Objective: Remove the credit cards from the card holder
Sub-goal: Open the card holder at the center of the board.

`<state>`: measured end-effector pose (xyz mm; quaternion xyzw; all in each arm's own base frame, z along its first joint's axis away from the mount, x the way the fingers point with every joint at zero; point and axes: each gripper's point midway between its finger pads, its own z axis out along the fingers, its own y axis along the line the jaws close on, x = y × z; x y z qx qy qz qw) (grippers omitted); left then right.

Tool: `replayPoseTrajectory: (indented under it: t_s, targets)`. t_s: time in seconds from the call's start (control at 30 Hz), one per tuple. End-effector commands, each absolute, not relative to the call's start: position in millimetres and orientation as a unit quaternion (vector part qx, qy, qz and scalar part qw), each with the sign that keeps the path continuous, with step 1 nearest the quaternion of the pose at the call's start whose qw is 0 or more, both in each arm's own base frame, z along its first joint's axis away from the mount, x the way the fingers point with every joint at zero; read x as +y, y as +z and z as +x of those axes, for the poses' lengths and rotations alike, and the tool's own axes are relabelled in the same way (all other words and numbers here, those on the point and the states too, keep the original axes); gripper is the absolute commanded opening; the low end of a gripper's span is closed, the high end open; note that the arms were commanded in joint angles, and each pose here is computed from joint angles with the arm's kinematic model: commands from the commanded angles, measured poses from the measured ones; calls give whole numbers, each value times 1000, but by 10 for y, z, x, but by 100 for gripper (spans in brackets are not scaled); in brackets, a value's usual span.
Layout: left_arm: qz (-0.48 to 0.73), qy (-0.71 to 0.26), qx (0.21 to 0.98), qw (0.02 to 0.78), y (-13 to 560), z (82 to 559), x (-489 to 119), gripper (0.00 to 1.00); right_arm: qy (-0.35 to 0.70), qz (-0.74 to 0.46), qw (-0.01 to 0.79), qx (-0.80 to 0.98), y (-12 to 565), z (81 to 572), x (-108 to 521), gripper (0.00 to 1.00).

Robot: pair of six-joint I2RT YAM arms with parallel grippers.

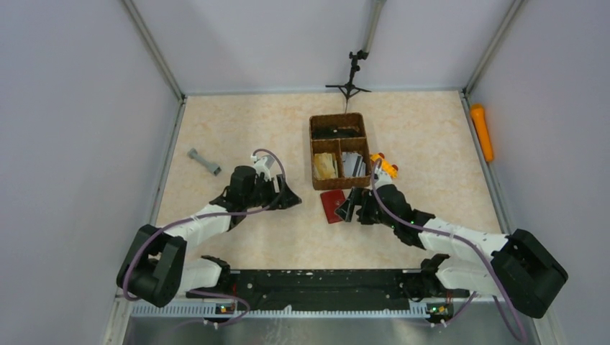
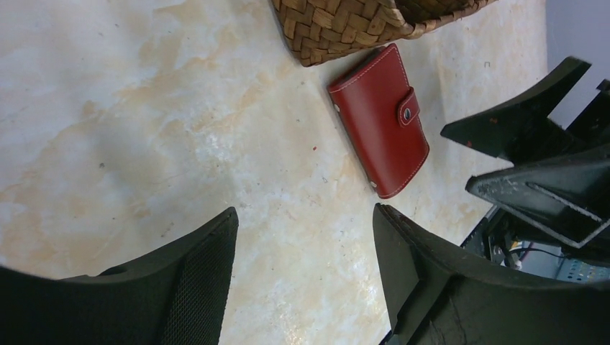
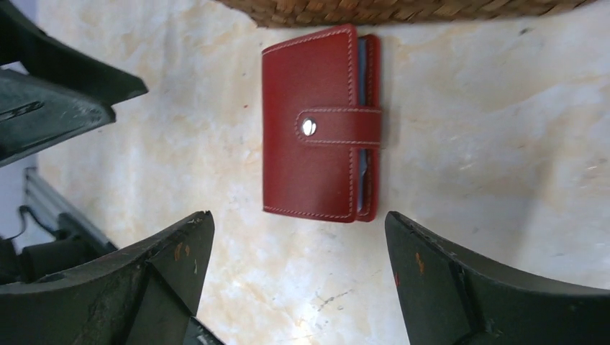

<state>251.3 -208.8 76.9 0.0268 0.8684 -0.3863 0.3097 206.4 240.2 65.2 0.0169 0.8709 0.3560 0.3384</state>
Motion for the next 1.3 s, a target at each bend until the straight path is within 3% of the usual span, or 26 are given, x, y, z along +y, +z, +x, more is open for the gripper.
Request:
replayPoseTrajectory:
  t_s: [0.0, 0.17, 0.33, 0.5, 0.83, 0.9, 1.03, 1.17, 1.27]
  targets:
    - [68, -413, 845, 333, 978, 2590, -2246, 71, 267, -15, 389, 882, 800, 2340, 2227, 87]
    - [87, -426, 849, 301, 908, 2530, -2393, 67, 214, -65, 398, 890, 815, 2506, 2225, 73]
    - [100, -435, 849, 282, 836, 2470, -2509, 66, 198, -112, 356, 907, 612, 2510, 2335, 55]
    - [101, -439, 860, 240, 691, 2450, -2595, 66, 187, -103, 332, 919, 388, 2492, 2336, 48]
    - [98, -438, 873, 190, 503, 2411, -2670, 66, 285, -150, 306, 896, 452, 2161, 2792, 32]
    - [99, -436, 874, 188, 494, 2414, -2679, 66, 271, -145, 305, 901, 451, 2175, 2771, 34]
    - [103, -431, 877, 185, 472, 2404, -2681, 62, 230, -111, 327, 910, 470, 2288, 2616, 64]
    - [105, -422, 883, 173, 404, 2387, -2686, 49, 219, -101, 341, 909, 528, 2352, 2624, 69]
    - [108, -420, 887, 160, 353, 2364, -2713, 47, 183, -112, 346, 913, 530, 2374, 2678, 69]
